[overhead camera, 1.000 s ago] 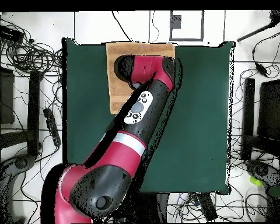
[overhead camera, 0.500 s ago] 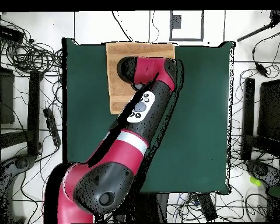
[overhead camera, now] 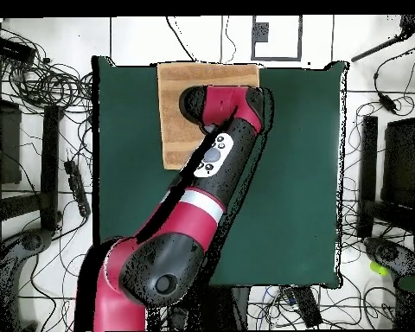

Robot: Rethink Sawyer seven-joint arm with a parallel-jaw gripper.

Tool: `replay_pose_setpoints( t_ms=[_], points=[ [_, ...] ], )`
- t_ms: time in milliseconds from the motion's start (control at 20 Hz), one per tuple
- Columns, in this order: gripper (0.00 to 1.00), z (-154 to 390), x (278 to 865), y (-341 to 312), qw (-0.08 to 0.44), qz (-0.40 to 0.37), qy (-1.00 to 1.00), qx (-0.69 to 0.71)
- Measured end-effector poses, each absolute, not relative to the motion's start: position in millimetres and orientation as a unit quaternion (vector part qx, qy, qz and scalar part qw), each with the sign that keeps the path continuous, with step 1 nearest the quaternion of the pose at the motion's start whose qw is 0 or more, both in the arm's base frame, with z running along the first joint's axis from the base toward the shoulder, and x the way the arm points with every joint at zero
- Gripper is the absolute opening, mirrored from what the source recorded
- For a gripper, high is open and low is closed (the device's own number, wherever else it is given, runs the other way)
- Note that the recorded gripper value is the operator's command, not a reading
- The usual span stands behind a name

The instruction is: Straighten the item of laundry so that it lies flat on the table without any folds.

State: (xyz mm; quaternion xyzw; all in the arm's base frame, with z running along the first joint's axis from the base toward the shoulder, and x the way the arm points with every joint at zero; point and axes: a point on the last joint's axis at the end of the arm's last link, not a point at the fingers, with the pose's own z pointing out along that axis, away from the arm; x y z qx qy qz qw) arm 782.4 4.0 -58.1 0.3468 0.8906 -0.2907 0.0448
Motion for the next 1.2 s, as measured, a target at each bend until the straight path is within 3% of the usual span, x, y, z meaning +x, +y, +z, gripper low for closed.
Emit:
replay_pose_setpoints(
  t_ms=[350,1200],
  points=[
    [1.0,-61.8,800.4,0.4,0.066,-0.301,0.88,0.361],
    [1.0,-63.5,818.9,-2.9,0.048,-0.32,0.877,0.355]
  ],
)
